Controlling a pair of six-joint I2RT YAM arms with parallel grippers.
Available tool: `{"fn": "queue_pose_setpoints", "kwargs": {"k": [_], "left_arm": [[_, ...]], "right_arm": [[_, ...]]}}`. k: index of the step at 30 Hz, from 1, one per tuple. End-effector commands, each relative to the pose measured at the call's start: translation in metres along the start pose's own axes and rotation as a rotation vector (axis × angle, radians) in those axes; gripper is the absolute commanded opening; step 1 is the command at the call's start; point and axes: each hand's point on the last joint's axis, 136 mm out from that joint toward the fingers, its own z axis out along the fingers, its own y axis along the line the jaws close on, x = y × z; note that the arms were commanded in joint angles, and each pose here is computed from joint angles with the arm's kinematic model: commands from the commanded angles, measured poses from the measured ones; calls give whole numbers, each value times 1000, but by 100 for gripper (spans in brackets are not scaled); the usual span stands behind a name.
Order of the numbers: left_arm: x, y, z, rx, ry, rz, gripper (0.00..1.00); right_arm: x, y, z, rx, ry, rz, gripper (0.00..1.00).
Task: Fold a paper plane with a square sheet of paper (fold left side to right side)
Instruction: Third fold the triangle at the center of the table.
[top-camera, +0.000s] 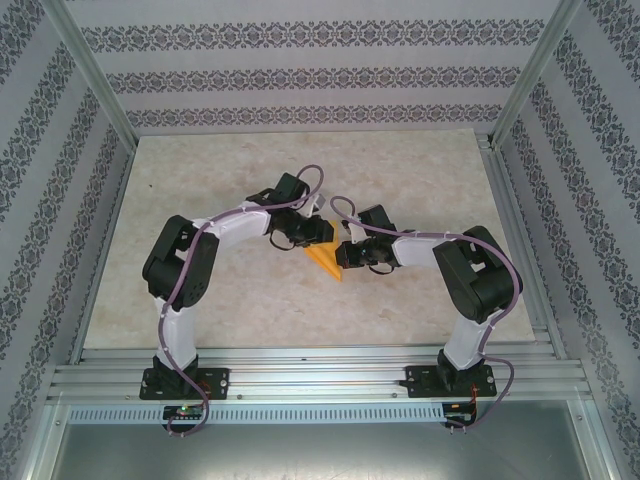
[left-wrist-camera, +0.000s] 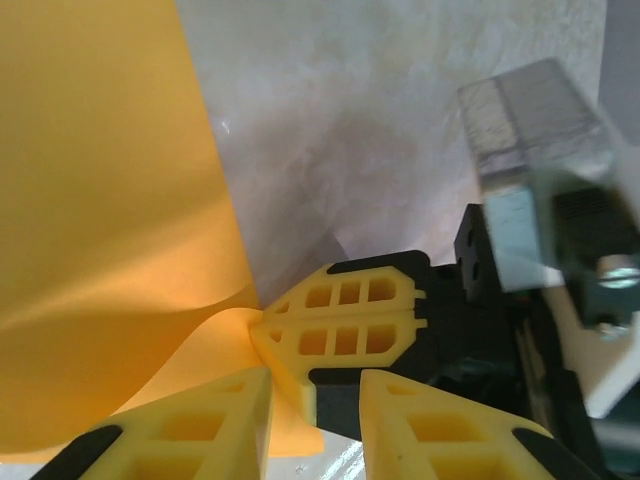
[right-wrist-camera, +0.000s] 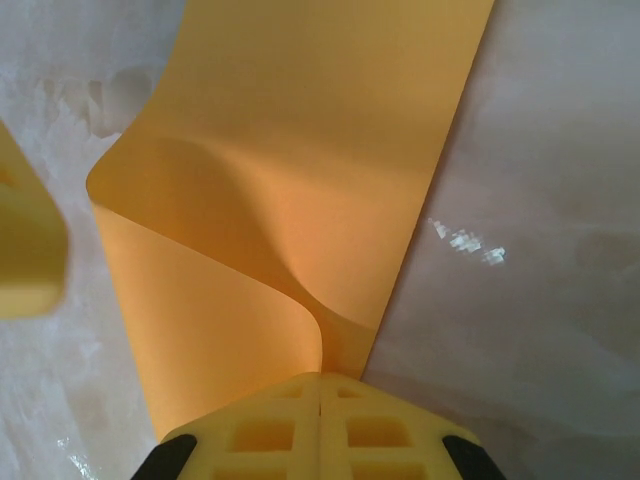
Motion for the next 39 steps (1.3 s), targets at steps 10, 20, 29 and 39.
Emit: {"fn": "queue_pose_setpoints", "kwargs": {"k": [10, 20, 29, 39], "left_arm": [[14, 34, 19, -93, 16, -66, 28], [33, 59, 25, -151, 43, -93, 28], [39, 74, 33, -183, 56, -110, 28], [36, 74, 34, -182, 46, -110, 27]], "right_arm": [[19, -12, 10, 66, 67, -13, 0], [17, -12, 11, 67, 74, -15, 0], [-21, 5, -28, 41, -45, 3, 12], [4, 50, -47, -138, -39, 79, 23]]}}
